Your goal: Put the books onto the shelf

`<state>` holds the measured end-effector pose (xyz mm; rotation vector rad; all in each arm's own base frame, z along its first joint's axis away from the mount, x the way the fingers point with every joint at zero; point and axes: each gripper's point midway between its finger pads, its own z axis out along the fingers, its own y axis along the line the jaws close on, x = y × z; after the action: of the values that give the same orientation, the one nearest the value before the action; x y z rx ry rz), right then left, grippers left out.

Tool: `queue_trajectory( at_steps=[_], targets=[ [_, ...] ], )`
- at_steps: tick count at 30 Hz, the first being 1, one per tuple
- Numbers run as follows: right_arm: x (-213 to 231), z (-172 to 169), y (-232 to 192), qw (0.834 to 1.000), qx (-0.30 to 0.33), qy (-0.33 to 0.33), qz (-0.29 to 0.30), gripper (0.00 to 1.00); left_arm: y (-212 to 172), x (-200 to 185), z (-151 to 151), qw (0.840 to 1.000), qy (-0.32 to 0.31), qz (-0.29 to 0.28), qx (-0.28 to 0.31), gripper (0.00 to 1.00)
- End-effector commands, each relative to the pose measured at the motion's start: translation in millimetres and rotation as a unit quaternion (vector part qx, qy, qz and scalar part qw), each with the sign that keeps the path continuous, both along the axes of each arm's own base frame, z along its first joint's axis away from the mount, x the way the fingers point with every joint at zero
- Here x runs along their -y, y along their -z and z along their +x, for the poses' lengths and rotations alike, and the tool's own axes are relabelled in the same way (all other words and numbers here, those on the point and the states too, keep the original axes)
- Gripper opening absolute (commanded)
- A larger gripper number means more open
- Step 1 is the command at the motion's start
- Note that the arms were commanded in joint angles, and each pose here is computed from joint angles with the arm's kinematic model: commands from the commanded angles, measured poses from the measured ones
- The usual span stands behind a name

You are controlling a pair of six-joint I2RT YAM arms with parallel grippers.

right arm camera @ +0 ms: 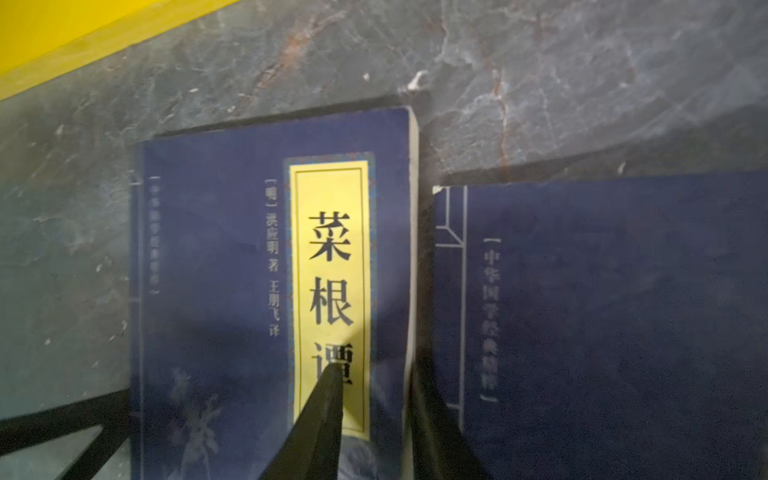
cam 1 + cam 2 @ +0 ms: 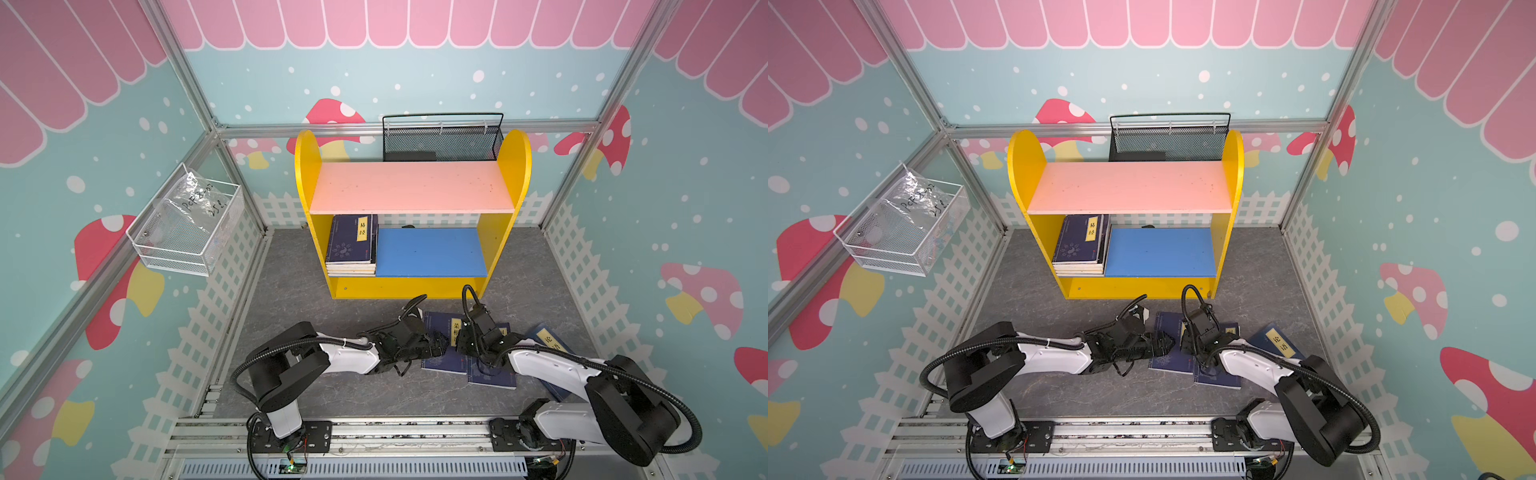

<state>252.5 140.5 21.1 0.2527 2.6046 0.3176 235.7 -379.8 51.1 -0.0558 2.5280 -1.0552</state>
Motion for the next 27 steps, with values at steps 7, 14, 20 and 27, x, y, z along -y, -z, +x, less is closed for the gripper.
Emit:
queue_trajectory(
  at_steps=[7, 14, 20, 27],
  targets=[
    [8, -43, 49, 0.994, -0.103, -0.02, -0.017, 0.23, -58, 24, -3, 0.988, 0.009, -0.151, 0.027, 0.99],
    [-3, -42, 49, 0.994, -0.107, -0.033, 0.006, 0.21, -111, 20, 7, 0.961, -0.014, -0.27, 0.062, 0.99],
    [-10, -40, 48, 0.994, -0.104, -0.042, 0.016, 0.22, -114, -5, 11, 0.965, -0.037, -0.247, 0.087, 0.99],
    [-19, -38, 48, 0.993, -0.103, -0.052, 0.034, 0.22, -84, -8, 10, 0.975, -0.049, -0.214, 0.041, 0.98]
  ],
)
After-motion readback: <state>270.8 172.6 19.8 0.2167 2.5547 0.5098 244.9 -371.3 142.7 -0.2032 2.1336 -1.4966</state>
